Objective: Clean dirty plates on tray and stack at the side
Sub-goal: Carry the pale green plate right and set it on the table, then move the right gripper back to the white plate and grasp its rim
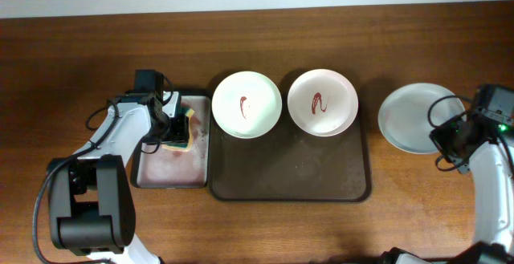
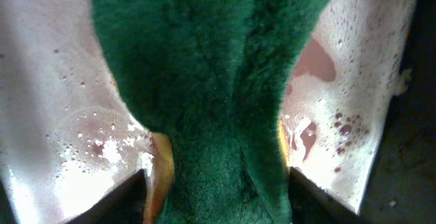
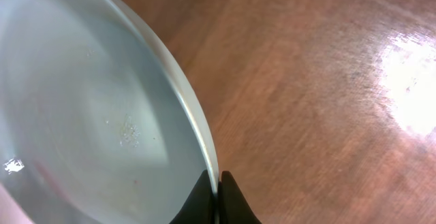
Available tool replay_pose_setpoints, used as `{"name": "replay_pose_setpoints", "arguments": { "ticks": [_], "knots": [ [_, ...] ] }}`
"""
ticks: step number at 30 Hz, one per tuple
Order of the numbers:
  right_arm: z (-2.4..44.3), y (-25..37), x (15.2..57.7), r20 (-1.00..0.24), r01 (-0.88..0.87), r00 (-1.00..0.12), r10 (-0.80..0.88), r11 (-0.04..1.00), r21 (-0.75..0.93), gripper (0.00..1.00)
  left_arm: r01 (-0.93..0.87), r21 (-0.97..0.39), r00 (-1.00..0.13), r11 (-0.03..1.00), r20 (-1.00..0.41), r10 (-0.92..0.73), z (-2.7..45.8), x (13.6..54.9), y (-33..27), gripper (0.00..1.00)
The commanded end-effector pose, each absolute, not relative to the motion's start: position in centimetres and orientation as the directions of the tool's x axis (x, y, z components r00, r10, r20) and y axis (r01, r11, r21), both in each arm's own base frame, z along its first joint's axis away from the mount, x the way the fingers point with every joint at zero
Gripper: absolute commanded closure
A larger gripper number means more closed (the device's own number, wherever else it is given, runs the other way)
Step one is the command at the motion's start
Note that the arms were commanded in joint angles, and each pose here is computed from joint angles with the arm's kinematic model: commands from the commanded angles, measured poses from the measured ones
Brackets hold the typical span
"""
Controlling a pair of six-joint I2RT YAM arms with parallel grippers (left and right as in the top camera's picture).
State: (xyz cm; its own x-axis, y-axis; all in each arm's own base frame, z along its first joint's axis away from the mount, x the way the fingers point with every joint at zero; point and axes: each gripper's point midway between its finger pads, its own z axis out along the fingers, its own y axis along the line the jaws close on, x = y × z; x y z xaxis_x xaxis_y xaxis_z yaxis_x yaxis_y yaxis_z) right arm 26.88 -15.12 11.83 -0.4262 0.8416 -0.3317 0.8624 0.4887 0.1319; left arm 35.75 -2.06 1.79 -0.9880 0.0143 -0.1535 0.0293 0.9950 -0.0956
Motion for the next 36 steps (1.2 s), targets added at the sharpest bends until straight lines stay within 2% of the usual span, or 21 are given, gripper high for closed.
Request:
{"name": "replay_pose_setpoints", "arguments": {
  "ticks": [1,5,8,10,11,13,14,18,20,21,22,23,28,36],
  "knots": [
    [9.9,-17.0,26.2,-0.267,0.89,-0.401,0.876,0.442,0.112,0.96,0.029,-0.098,-0.993,0.995,-0.12,0.017,1.3,35.0,-2.0,0.51],
    [7.6,-17.7,25.5,-0.206,0.91,-0.389,0.898,0.409,0.067,0.96,0.026,-0.099,-0.996,0.995,-0.09,0.017,1.1,34.2,-2.0,0.62],
    [6.1,-17.6,25.3,-0.163,0.912,-0.397,0.903,0.408,0.04,0.96,0.024,-0.099,-0.997,0.995,-0.078,0.017,1.1,33.9,-2.0,0.78],
    [5.5,-17.4,25.0,-0.141,0.913,-0.4,0.905,0.407,0.025,0.96,0.024,-0.099,-0.997,0.995,-0.074,0.017,1.1,33.8,-2.0,0.84],
    [5.4,-17.4,25.0,-0.137,0.913,-0.401,0.906,0.407,0.023,0.95,0.024,-0.099,-0.997,0.995,-0.074,0.017,1.1,33.9,-2.0,0.91],
    [5.4,-17.3,25.0,-0.132,0.91,-0.407,0.904,0.413,0.024,0.65,0.024,-0.098,-0.997,0.995,-0.074,0.017,1.1,33.9,-2.0,1.0],
    [5.4,-17.1,25.1,-0.126,0.902,-0.424,0.897,0.431,0.033,0.59,0.024,-0.096,-0.997,0.995,-0.074,0.017,1.1,33.9,-1.9,1.0],
    [5.7,-16.4,25.9,-0.107,0.881,-0.456,0.883,0.465,0.084,0.5,0.024,-0.096,-0.997,0.995,-0.074,0.017,1.1,33.9,-1.9,1.0],
    [6.3,-15.7,26.8,-0.101,0.849,-0.499,0.861,0.509,0.143,0.49,0.024,-0.096,-0.997,0.995,-0.076,0.017,1.1,33.9,-1.9,1.0],
    [6.9,-15.2,27.5,-0.102,0.825,-0.523,0.846,0.533,0.187,0.49,0.024,-0.096,-0.997,0.995,-0.079,0.016,1.2,34.0,-1.9,0.93],
    [7.7,-14.6,28.5,-0.107,0.789,-0.555,0.825,0.563,0.244,0.49,0.024,-0.095,-0.996,0.995,-0.085,0.016,1.3,34.2,-1.9,0.64],
    [8.9,-13.7,29.6,-0.123,0.737,-0.598,0.792,0.604,0.305,0.49,0.026,-0.096,-0.995,0.995,-0.096,0.017,1.6,34.6,-2.0,0.5],
    [12.5,-8.3,32.6,-0.189,0.507,-0.75,0.634,0.735,0.451,0.48,0.031,-0.094,-0.987,0.995,-0.157,0.016,3.2,36.7,-2.0,0.46],
    [12.6,2.5,33.8,-0.211,0.221,-0.915,0.343,0.866,0.449,0.49,0.036,-0.093,-0.979,0.995,-0.205,0.016,3.9,38.1,-2.0,0.45]
  ]
}}
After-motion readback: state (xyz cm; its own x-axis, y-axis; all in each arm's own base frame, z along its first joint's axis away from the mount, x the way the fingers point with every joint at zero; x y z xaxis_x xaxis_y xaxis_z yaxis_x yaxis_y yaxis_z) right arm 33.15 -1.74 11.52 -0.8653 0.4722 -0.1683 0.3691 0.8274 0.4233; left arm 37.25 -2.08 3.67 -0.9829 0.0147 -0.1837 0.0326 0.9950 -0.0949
